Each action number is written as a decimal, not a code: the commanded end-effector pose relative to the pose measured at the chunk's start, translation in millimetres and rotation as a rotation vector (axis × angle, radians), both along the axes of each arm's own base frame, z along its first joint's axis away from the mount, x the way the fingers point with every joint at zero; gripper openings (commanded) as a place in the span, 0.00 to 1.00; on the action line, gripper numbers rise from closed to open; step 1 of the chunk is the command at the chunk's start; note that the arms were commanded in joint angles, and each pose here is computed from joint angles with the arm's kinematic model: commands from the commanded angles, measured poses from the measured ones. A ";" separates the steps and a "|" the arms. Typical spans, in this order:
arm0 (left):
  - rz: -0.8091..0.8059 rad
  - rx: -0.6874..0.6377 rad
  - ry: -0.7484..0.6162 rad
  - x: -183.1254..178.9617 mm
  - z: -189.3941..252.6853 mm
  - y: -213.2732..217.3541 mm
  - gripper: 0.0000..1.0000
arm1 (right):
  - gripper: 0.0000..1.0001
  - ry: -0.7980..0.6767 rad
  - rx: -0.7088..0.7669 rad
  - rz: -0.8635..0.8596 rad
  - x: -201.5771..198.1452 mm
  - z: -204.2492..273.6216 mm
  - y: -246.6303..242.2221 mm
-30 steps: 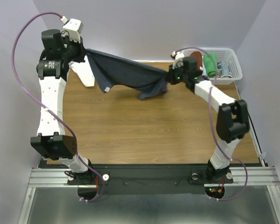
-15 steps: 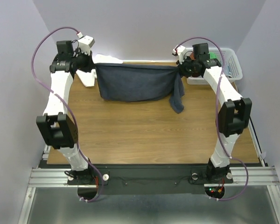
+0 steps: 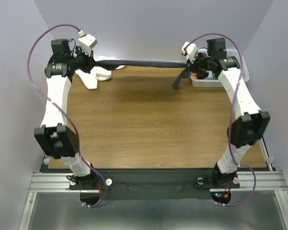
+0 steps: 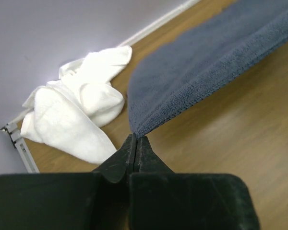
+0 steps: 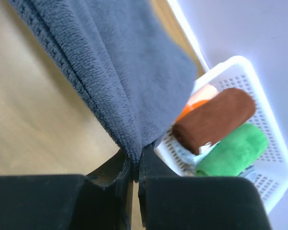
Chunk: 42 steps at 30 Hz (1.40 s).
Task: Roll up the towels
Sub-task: Flatten the towel
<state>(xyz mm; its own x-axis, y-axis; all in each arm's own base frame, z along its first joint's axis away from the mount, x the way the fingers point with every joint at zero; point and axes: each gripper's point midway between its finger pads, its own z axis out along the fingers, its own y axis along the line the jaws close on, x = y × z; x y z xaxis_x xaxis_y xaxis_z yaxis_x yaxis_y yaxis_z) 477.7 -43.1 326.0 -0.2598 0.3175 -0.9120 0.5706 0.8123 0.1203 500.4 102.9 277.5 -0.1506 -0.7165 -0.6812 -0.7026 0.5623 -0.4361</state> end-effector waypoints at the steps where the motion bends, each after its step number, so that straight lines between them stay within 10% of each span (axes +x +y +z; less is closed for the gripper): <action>1: -0.109 0.177 0.015 -54.4 -39.4 14.4 0.00 | 0.04 0.182 -0.062 0.115 -73.8 -57.6 5.1; 7: -0.186 0.342 0.295 -141.0 -167.5 31.9 0.00 | 0.15 0.509 -0.105 0.319 -188.3 -166.9 64.2; 12: -0.267 0.467 0.513 -214.5 -239.3 57.2 0.10 | 1.00 0.710 -0.031 0.342 -252.5 -188.3 83.8; 18: -0.228 0.459 0.525 -213.7 -229.5 77.2 0.38 | 0.98 0.756 0.208 0.172 -250.1 -148.8 50.4; 25: -0.139 0.287 0.479 -161.6 -207.9 63.7 0.44 | 0.52 0.825 0.345 -0.119 -189.9 -159.8 6.8; 34: 0.030 0.148 0.423 -107.1 -212.6 60.8 0.44 | 0.44 0.773 0.432 -0.405 -100.4 -194.6 3.2; 42: 0.074 0.111 0.474 -92.1 -243.9 60.5 0.45 | 0.56 0.781 0.467 -0.491 -64.7 -217.6 4.2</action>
